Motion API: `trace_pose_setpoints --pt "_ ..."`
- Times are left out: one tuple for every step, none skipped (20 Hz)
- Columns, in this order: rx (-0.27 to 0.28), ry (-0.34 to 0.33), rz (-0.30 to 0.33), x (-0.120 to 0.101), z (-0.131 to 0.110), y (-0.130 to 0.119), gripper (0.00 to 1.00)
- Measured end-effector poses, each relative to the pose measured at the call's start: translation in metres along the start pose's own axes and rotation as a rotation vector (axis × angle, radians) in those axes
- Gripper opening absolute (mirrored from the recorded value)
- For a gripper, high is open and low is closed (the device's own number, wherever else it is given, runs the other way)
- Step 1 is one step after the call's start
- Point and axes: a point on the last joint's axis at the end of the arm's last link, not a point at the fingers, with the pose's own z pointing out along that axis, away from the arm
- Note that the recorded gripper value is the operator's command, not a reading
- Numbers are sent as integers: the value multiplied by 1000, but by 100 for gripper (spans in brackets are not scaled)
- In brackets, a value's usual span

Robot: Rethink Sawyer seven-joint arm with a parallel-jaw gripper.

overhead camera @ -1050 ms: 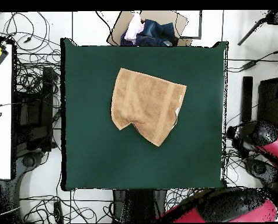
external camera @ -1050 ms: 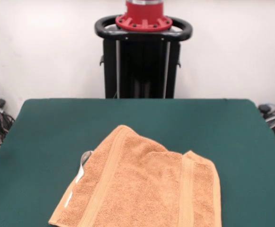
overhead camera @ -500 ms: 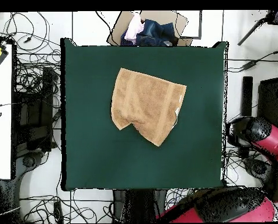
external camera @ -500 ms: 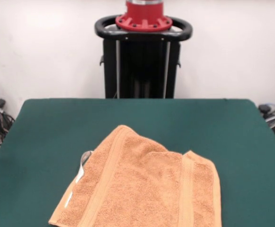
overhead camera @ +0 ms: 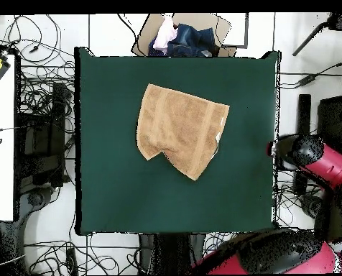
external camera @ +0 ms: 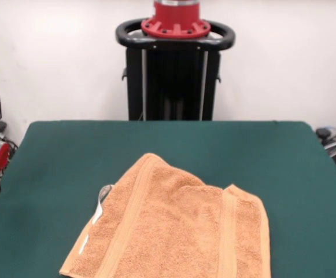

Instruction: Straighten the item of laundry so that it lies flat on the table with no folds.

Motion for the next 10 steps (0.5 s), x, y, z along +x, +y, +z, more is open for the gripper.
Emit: trace_pose_setpoints --pt "-7 -4 1 -1 0 1 100" --pt "-10 -5 2 -1 0 2 100" --pt "-13 -7 3 -2 0 2 100" --pt "-17 -10 3 -2 0 3 100" --pt "-20 -11 4 -3 0 3 100" --pt "-20 -12 4 -3 0 3 100" --pt "-17 -15 1 -3 1 4 100" --pt "-12 -18 -3 -2 1 3 100" --pt "-6 -24 -7 -2 2 3 100" --pt "-4 -27 -9 -2 2 2 100"
